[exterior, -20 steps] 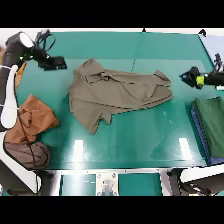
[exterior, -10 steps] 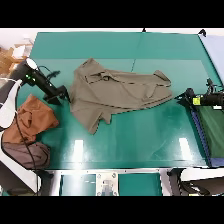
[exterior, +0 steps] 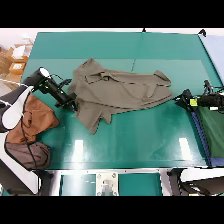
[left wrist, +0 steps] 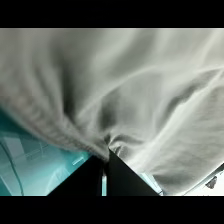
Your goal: Fold the shirts.
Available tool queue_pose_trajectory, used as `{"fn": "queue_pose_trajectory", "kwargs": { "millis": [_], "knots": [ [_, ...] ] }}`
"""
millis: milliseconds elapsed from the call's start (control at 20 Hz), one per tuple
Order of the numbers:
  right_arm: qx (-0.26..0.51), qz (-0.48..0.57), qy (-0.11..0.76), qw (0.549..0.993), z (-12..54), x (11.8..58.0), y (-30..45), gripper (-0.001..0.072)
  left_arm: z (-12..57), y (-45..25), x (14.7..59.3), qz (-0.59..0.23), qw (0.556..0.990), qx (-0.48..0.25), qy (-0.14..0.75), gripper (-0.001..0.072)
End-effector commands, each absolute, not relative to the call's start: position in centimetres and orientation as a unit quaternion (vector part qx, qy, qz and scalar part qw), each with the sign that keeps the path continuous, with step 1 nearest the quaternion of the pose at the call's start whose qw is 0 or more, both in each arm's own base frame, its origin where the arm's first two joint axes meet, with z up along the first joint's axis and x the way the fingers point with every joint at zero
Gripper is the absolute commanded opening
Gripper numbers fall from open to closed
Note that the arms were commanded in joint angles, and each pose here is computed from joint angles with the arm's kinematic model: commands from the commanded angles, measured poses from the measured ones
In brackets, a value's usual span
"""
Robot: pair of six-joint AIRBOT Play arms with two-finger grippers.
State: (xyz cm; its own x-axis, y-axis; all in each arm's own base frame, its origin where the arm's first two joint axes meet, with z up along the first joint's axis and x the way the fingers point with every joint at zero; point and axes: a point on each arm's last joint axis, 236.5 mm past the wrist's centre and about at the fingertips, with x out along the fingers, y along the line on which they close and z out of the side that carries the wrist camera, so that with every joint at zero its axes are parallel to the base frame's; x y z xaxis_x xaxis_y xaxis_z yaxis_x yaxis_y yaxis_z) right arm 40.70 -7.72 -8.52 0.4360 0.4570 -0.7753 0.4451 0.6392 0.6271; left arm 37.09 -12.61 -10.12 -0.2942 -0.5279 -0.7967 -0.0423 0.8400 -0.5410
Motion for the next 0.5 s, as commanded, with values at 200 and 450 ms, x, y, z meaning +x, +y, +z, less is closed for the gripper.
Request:
{"fn": "queue_pose_trajectory", "kwargs": {
  "millis": [200, 450],
  "knots": [
    [0.440, -0.007, 0.517, 0.734, -11.1, 44.0, -6.2, 0.0279, -9.6, -13.3, 37.8, -0.228, 0.577, -0.179, 0.764, 0.0026],
    [0.435, 0.030, 0.520, 0.734, -9.7, 44.9, -4.8, 0.0013, -6.0, -13.4, 41.1, -0.249, 0.615, -0.159, 0.731, 0.0025]
  ]
}}
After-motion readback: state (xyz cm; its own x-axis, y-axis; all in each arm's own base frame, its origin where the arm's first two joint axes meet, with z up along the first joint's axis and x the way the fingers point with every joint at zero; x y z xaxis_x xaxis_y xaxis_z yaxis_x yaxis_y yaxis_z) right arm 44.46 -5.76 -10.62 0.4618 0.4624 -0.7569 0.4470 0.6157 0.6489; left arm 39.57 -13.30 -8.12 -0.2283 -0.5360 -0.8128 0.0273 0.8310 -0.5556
